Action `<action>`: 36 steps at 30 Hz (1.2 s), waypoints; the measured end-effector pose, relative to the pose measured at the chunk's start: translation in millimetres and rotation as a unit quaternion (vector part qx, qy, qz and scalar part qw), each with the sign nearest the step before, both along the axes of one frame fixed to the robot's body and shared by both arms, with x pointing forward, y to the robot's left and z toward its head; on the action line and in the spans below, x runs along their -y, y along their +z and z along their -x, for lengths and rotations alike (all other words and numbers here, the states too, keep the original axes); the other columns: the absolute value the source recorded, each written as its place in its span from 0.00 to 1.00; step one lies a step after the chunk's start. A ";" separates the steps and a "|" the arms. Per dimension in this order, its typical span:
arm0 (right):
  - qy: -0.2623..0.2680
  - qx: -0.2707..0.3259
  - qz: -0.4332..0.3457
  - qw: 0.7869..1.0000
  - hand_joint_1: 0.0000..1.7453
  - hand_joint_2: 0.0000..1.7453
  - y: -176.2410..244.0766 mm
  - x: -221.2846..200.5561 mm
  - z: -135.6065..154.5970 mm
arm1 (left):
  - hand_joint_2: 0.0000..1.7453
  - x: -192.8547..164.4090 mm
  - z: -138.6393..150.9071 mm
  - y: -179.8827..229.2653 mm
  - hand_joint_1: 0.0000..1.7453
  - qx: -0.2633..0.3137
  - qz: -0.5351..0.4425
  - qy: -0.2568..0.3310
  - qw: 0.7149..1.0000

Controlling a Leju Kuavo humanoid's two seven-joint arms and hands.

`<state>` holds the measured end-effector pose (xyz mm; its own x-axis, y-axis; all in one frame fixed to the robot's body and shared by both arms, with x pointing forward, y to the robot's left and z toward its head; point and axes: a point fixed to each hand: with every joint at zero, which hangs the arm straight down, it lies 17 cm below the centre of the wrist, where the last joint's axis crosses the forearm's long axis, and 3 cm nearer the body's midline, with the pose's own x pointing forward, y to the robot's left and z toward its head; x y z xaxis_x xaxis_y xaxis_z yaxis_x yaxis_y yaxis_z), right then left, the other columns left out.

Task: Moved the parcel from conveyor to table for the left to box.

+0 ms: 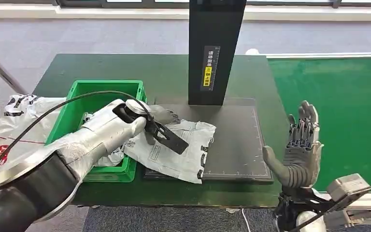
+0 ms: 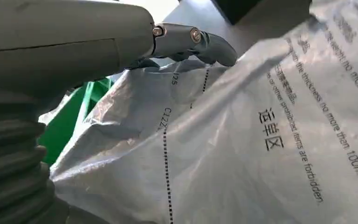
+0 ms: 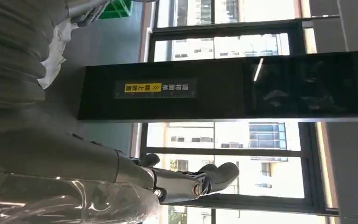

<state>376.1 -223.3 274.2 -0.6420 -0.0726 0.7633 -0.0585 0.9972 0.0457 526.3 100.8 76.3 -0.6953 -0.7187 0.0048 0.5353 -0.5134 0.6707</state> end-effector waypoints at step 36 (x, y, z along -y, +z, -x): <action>0.003 0.000 0.002 1.000 0.00 1.00 -4.3 -2.6 2.6 | 1.00 -24.7 0.2 -29.1 1.00 0.012 0.029 0.024 0.999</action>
<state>373.5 -220.7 269.9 -0.6423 -0.0733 0.7630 -0.0638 0.9971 0.0421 526.1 125.6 47.2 -0.6609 -0.7498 0.0313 0.5420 -0.4481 0.7109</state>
